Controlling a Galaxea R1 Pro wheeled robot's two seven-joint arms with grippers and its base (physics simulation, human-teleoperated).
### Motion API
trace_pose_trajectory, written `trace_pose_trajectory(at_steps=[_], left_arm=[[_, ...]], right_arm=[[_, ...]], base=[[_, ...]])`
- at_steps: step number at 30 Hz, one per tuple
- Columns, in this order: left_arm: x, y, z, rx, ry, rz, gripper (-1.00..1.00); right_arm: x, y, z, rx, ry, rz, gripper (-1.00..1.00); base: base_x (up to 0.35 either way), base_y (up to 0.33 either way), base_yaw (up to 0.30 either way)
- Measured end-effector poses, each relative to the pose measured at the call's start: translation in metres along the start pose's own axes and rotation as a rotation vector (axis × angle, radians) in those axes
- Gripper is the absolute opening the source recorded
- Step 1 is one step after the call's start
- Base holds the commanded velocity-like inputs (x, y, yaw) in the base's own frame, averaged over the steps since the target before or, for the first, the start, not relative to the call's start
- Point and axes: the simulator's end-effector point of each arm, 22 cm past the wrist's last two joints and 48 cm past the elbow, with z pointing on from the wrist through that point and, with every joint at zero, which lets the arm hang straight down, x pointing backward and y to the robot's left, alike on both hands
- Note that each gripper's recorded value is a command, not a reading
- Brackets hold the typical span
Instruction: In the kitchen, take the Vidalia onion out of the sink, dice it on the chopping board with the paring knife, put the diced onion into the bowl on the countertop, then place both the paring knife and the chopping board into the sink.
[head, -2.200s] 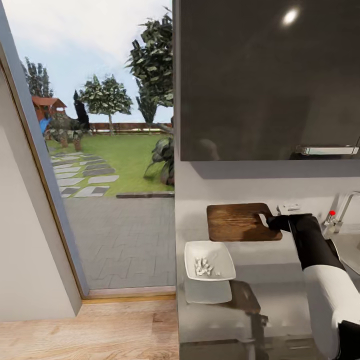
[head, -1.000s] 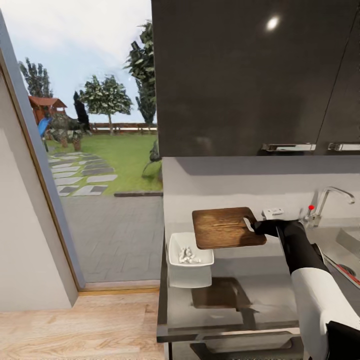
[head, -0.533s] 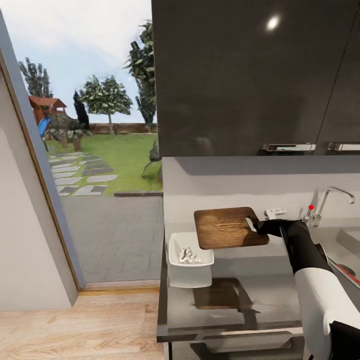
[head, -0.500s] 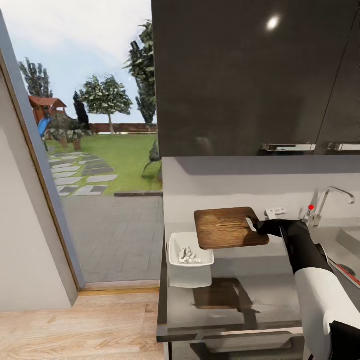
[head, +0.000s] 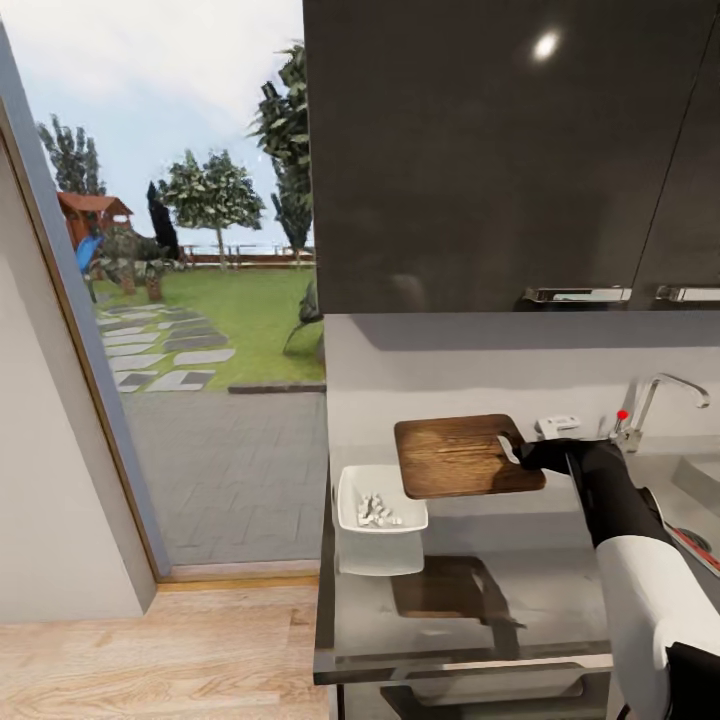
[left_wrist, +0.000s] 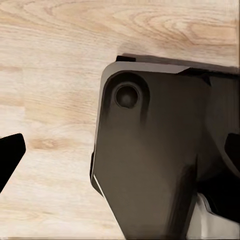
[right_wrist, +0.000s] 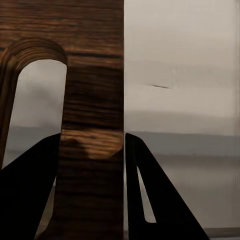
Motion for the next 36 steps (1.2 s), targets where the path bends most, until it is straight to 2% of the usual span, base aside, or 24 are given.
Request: trace_pose_trajectory(at_steps=[12, 15, 19, 24, 27, 36], left_arm=[[0.004, -0.004, -0.001, 0.004, 0.005, 0.000, 1.00], [0.006, -0.008, -0.001, 0.010, 0.010, 0.000, 1.00], [0.021, -0.025, -0.003, 0.031, 0.032, 0.000, 1.00], [0.032, -0.035, -0.005, 0.044, 0.048, 0.001, 1.00], [0.035, -0.036, -0.006, 0.046, 0.051, 0.001, 1.00], [0.039, -0.036, -0.006, 0.046, 0.056, 0.001, 1.00]], right_arm=[[-0.003, -0.004, -0.002, 0.009, -0.005, 0.005, -1.00], [-0.001, -0.009, -0.003, 0.014, -0.003, 0.024, -1.00], [0.003, -0.018, -0.004, 0.024, -0.004, 0.061, -1.00], [0.007, -0.021, -0.004, 0.026, 0.010, 0.084, -1.00], [0.013, -0.022, -0.005, 0.027, 0.035, 0.099, -1.00], [0.014, -0.022, -0.005, 0.028, 0.042, 0.103, -1.00]], base=[[0.000, -0.009, 0.000], [0.000, -0.164, 0.000], [0.000, -0.156, 0.000], [0.003, -0.038, 0.000], [0.103, -0.170, 0.000], [0.101, -0.283, 0.000]])
